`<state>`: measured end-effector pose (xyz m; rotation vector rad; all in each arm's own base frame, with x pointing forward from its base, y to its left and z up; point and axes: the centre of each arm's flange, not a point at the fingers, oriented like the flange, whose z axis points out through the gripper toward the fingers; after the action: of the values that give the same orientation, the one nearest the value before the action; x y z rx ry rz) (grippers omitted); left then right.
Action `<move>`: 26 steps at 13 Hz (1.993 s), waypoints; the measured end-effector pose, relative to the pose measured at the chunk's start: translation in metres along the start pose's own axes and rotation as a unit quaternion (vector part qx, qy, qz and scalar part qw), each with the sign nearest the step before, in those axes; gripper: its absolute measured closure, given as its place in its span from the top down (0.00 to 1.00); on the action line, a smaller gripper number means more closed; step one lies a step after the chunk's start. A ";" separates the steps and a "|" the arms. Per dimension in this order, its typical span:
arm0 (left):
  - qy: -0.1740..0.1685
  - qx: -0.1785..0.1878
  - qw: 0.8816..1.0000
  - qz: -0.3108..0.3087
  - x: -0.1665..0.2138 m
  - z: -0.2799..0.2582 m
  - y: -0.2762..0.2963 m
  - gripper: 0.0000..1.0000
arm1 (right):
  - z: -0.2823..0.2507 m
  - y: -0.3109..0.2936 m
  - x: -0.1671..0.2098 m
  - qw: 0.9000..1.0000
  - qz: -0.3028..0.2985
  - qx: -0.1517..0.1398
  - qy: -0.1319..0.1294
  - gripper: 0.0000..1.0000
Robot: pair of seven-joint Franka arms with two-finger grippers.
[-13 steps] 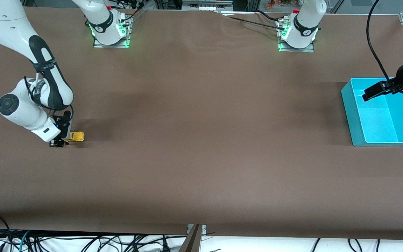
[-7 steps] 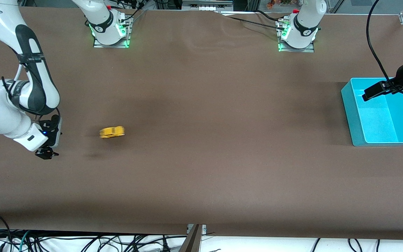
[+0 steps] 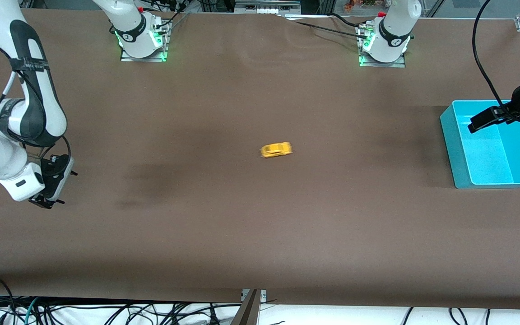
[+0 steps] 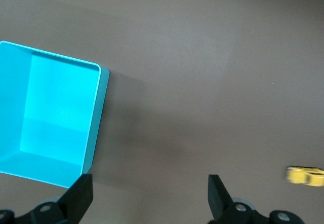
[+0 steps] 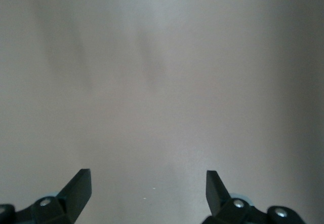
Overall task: Wind and store yellow beetle car
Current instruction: 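Open the right gripper to release the car and draw back, then lower the left gripper toward the car beside the teal bin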
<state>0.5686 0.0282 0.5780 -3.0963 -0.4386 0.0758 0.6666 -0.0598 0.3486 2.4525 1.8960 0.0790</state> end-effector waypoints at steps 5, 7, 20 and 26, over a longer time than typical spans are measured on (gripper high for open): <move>0.005 -0.001 1.000 -0.001 0.001 -0.003 -0.001 1.00 | -0.082 0.002 0.033 0.975 0.220 0.041 -0.006 1.00; 0.009 -0.002 1.000 -0.013 0.002 -0.007 -0.004 1.00 | -0.114 0.000 0.045 0.947 0.319 0.046 -0.013 1.00; -0.038 0.008 0.992 -0.119 0.004 0.006 -0.069 1.00 | -0.232 -0.031 0.073 0.868 0.495 0.030 -0.029 1.00; -0.061 0.029 0.969 -0.236 -0.009 0.049 -0.108 1.00 | -0.260 -0.027 0.054 0.860 0.510 0.008 -0.015 1.00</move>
<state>0.5271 0.1296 0.5316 -2.8473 -1.1361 0.2649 0.6370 -0.0006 0.6069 3.1029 0.3837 0.0473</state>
